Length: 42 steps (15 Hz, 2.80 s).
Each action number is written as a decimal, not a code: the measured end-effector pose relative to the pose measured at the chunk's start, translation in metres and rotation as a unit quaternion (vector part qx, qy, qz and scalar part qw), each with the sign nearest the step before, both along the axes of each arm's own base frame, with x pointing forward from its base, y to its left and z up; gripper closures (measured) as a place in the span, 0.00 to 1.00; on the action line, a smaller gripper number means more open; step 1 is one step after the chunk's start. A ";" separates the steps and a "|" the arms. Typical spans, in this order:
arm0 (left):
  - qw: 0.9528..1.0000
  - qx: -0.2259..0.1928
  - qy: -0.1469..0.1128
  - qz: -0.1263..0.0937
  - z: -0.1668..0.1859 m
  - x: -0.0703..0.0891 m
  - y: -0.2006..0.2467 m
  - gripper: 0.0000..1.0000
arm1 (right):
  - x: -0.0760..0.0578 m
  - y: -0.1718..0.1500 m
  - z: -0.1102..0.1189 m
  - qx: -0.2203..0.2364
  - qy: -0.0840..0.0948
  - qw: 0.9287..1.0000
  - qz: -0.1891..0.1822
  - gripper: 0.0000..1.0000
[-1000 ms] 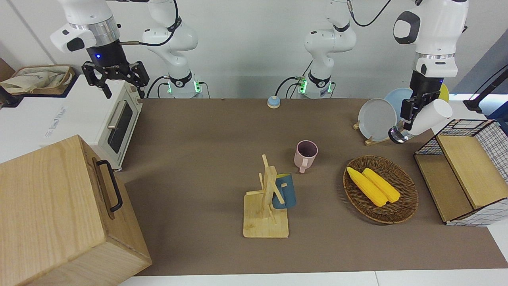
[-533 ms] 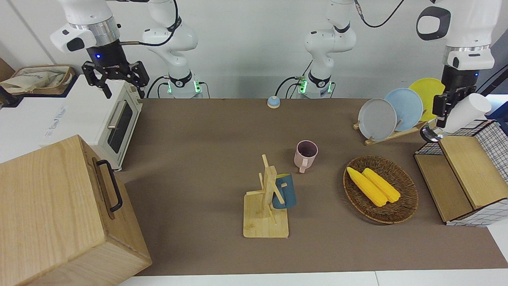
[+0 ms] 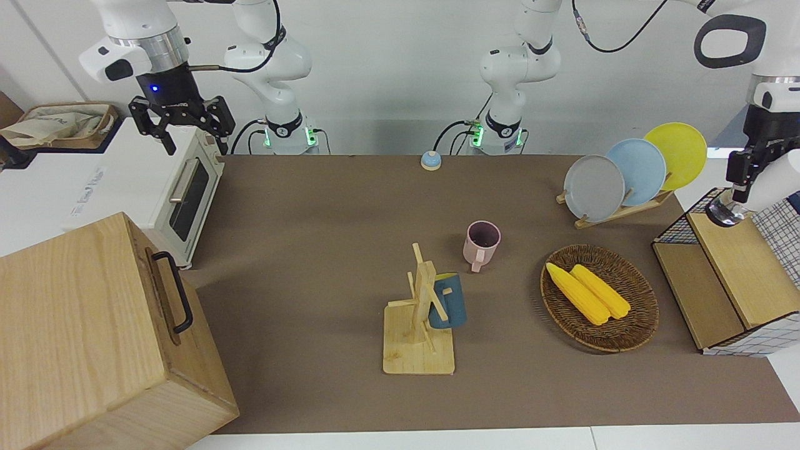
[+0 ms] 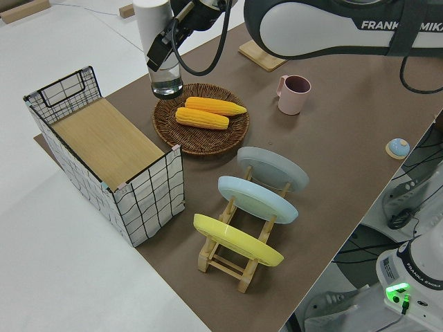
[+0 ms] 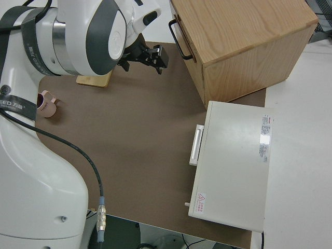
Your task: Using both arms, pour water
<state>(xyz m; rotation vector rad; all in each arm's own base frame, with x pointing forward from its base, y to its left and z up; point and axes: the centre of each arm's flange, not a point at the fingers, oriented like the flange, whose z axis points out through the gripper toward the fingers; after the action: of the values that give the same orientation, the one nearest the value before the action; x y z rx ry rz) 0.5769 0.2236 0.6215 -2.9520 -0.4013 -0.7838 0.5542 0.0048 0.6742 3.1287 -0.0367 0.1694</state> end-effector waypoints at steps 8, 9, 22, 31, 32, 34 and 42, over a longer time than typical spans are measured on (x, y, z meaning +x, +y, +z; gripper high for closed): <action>0.999 -0.008 0.002 -0.053 -0.036 -0.003 0.074 0.37 | 0.000 0.000 0.000 0.000 0.000 1.000 0.000 0.01; 0.998 -0.012 -0.002 -0.063 -0.042 -0.003 0.081 0.37 | 0.000 0.000 0.000 0.000 0.000 1.000 0.000 0.01; 0.987 0.008 -0.062 -0.146 -0.103 -0.001 0.143 0.37 | 0.000 0.000 0.000 0.000 0.000 1.000 0.000 0.01; 0.984 -0.002 -0.064 -0.164 -0.128 0.004 0.146 0.37 | 0.000 0.000 0.000 0.000 0.000 1.000 0.000 0.01; 0.984 -0.003 -0.066 -0.166 -0.131 0.004 0.148 0.37 | 0.000 0.000 0.000 0.000 0.000 1.000 0.000 0.01; 0.983 -0.004 -0.069 -0.170 -0.132 0.003 0.150 0.37 | 0.000 0.000 0.000 0.000 0.000 1.000 0.000 0.01; 0.983 -0.006 -0.071 -0.169 -0.134 0.003 0.152 0.12 | 0.000 0.000 0.000 0.000 0.000 1.000 0.000 0.01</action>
<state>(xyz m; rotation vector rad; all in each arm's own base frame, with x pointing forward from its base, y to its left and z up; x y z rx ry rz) 0.5795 0.3752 0.4877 -3.0257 0.0967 -1.0313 0.5542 0.0048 0.6742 3.1287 -0.0367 0.1693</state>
